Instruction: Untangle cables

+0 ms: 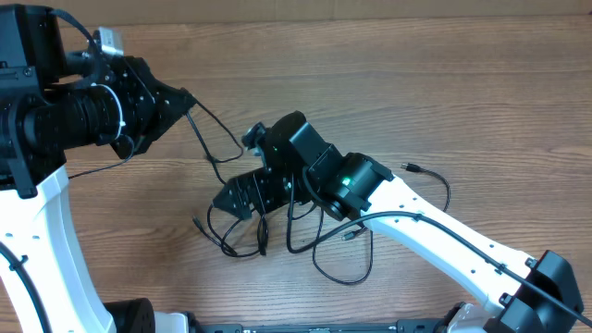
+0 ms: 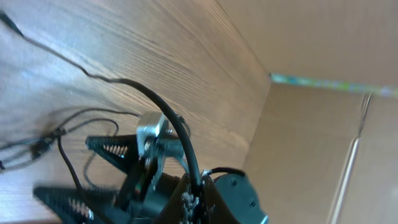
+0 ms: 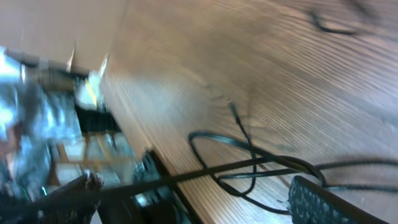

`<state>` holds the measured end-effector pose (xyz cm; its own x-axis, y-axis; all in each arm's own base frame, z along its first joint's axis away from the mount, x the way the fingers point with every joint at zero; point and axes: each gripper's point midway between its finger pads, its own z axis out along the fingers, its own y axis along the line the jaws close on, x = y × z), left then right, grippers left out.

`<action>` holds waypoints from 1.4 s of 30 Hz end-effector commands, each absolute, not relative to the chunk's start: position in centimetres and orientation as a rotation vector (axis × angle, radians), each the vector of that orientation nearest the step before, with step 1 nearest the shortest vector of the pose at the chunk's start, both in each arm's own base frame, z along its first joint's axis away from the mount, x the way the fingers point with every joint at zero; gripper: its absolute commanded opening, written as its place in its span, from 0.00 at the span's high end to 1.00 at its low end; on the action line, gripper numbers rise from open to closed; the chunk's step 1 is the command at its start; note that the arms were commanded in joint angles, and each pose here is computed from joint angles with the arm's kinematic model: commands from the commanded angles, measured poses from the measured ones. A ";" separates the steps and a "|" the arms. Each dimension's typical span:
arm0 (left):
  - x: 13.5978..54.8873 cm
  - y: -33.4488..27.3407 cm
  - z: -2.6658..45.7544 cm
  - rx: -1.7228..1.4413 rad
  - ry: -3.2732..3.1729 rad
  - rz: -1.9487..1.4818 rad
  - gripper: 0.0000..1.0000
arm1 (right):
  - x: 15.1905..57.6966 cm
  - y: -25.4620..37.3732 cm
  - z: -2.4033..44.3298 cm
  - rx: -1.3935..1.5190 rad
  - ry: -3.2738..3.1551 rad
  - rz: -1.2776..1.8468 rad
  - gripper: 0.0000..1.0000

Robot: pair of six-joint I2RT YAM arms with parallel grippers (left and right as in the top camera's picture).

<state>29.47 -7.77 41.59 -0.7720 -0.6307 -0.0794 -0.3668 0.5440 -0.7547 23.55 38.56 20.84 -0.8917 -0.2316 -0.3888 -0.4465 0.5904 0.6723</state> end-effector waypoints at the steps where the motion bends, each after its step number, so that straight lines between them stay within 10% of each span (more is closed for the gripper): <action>1: 29.8 -7.3 41.5 -1.046 2.395 -1.078 0.96 | 24.3 38.3 21.0 -0.129 2.658 1.156 0.06; 24: 30.0 -6.2 41.0 -1.275 2.327 -1.038 0.96 | 24.4 41.5 14.1 0.736 2.473 0.858 0.10; 32: 30.0 -6.2 41.0 -1.272 2.327 -1.034 0.96 | 24.8 42.1 12.7 0.736 2.470 0.842 0.46; 37: 30.1 -5.8 40.8 -1.280 2.321 -1.006 0.96 | 24.6 40.9 11.9 0.732 2.491 0.761 0.95; 42: 30.5 -4.0 40.2 -1.283 2.298 -0.857 0.96 | 23.7 38.8 10.8 0.721 2.548 0.620 0.96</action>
<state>30.13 -5.29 40.36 -0.5402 -0.8395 0.0578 -0.6300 0.3579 -0.6892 23.58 39.65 10.73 -0.7862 0.5661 -0.2479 0.3729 0.7544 0.5401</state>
